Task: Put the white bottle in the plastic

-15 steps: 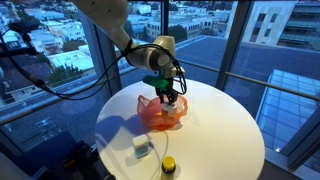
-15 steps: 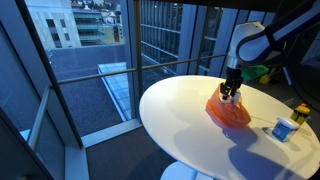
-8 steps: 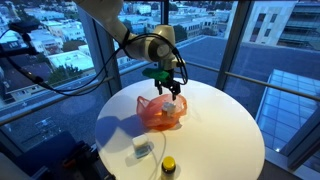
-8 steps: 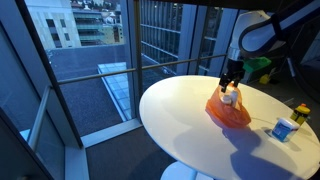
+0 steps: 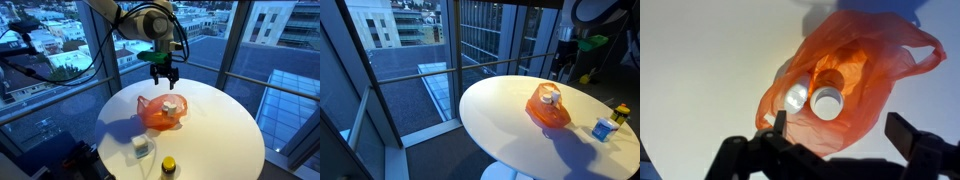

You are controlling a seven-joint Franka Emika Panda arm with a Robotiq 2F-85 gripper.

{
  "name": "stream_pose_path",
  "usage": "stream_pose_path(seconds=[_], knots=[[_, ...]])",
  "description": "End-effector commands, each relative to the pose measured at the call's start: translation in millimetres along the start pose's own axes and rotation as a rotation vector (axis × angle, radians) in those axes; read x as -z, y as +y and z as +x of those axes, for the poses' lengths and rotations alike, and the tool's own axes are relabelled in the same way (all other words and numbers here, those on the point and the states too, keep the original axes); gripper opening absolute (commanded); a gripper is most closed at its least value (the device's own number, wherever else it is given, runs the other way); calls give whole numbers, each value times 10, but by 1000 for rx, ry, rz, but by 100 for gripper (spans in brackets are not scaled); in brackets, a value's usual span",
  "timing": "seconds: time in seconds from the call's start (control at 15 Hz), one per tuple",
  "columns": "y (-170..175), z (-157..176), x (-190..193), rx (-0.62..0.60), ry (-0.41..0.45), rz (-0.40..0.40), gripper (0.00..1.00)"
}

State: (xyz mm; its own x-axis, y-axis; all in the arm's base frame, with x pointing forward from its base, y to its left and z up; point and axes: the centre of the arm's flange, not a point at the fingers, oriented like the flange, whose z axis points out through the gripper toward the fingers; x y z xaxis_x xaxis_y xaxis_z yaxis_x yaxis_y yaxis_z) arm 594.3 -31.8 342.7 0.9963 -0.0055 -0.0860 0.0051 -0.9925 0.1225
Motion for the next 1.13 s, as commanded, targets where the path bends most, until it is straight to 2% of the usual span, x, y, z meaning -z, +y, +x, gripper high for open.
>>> stream_pose_path(seconds=[0.0, 0.27, 0.53, 0.6, 1.07], knots=[[93, -200, 296, 77, -13, 27, 100], [114, -348, 576, 147, 24, 56, 100], [126, -447, 783, 142, 39, 47, 100], [94, -300, 676, 130, 38, 28, 100], [83, -300, 635, 132, 30, 29, 100]])
